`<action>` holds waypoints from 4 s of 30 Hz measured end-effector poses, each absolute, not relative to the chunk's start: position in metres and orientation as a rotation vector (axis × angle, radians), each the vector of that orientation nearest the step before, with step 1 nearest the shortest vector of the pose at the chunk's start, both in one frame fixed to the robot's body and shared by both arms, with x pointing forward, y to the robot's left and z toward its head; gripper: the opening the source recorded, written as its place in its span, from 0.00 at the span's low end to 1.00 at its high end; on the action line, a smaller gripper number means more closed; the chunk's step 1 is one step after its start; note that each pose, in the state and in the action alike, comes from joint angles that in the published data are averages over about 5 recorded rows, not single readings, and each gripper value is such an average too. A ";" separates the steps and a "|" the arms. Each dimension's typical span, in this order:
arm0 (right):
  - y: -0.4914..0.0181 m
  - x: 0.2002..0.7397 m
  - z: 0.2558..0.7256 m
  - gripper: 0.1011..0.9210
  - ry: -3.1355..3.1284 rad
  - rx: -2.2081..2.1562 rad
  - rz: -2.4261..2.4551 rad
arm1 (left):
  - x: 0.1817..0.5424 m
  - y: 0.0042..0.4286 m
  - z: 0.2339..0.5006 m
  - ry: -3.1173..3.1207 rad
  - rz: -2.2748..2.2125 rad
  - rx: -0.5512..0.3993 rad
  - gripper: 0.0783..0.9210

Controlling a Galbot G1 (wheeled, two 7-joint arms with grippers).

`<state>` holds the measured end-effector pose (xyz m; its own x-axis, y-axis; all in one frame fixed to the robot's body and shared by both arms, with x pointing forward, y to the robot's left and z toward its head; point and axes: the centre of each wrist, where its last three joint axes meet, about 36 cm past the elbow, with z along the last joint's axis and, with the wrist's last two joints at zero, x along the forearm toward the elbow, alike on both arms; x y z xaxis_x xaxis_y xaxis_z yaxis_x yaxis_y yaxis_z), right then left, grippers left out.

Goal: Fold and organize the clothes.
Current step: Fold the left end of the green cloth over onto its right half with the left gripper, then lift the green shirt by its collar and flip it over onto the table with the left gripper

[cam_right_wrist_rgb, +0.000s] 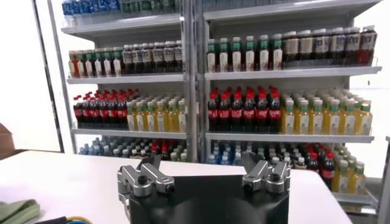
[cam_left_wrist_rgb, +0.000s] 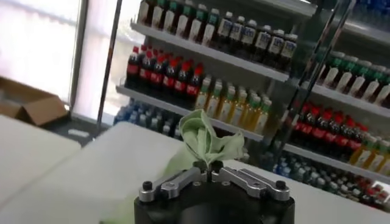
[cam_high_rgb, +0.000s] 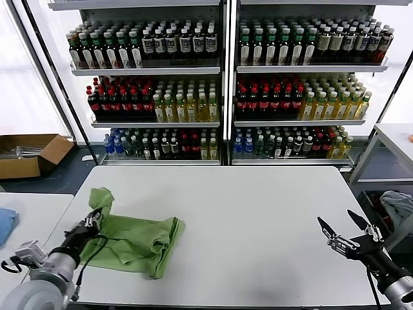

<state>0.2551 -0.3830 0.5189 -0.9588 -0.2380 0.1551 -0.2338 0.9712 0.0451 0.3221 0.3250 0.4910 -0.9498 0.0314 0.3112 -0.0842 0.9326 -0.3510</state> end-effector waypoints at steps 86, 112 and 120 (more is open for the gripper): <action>-0.359 0.242 0.494 0.88 -2.953 0.356 -0.094 | 0.352 0.361 0.387 -2.569 0.446 0.079 0.67; -0.358 0.240 0.493 0.88 -2.963 0.337 -0.120 | 0.334 0.367 0.398 -2.640 0.469 0.316 0.03; -0.357 0.241 0.493 0.88 -2.972 0.336 -0.134 | 0.316 0.429 0.432 -2.668 0.410 0.557 0.03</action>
<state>0.2411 -0.3566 0.4926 -0.9640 -0.2282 0.1364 -0.2150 0.9709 0.1052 0.3158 0.4291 0.4323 -0.8478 -0.3213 0.4219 -0.4331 0.8785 -0.2014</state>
